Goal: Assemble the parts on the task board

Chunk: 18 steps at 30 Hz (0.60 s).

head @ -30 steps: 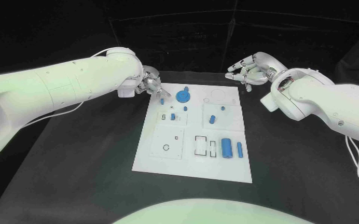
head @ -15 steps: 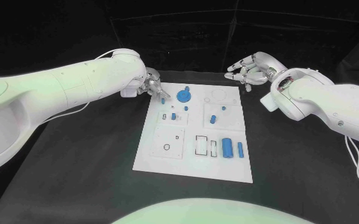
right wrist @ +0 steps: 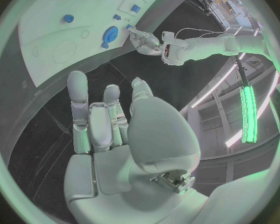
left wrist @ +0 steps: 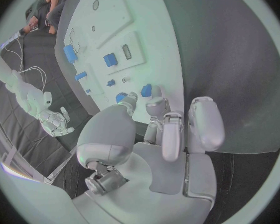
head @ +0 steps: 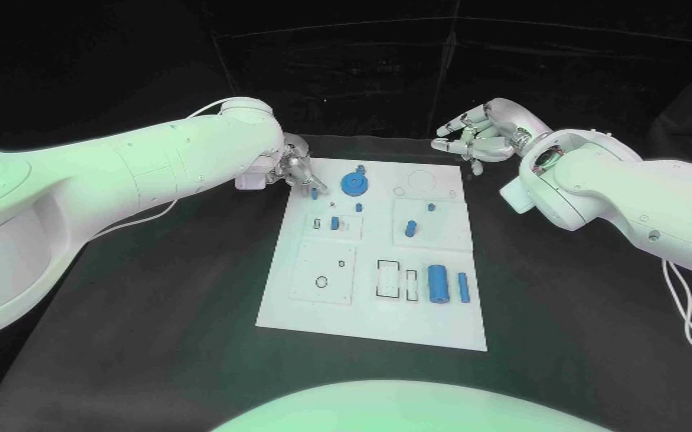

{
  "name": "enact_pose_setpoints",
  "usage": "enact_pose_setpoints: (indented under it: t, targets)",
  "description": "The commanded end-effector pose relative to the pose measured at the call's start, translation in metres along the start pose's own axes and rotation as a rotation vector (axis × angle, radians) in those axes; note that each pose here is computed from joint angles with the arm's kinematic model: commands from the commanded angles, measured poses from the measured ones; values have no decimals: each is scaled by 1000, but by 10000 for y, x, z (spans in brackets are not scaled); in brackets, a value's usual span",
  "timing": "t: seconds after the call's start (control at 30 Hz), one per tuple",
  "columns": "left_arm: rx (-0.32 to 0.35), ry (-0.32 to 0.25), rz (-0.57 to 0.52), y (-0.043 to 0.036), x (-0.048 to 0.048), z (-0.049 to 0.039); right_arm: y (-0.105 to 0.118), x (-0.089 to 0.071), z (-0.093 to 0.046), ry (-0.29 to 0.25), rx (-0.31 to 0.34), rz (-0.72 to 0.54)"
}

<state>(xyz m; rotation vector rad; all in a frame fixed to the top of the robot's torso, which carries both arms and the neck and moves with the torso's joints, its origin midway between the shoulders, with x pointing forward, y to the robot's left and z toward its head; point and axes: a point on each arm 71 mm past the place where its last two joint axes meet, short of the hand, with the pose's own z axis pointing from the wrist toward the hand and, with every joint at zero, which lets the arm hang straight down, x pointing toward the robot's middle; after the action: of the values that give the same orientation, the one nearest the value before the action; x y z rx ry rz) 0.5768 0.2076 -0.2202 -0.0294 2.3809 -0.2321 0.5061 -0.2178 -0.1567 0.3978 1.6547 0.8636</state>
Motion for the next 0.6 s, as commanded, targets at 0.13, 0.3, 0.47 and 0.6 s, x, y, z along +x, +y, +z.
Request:
enact_pose_setpoints:
  t: [0.13,0.3,0.47,0.6]
  targets:
    - [-5,4,10,-10,-7,2,19,1,6,5,-11,1]
    - [-4,-3,8,-25,-11,7,22,6,10,6,-12,1]
    - [-4,-7,8,-37,-14,13,25,10,14,8,-12,1]
    - [-4,-7,8,-43,-12,18,26,12,16,9,-12,1]
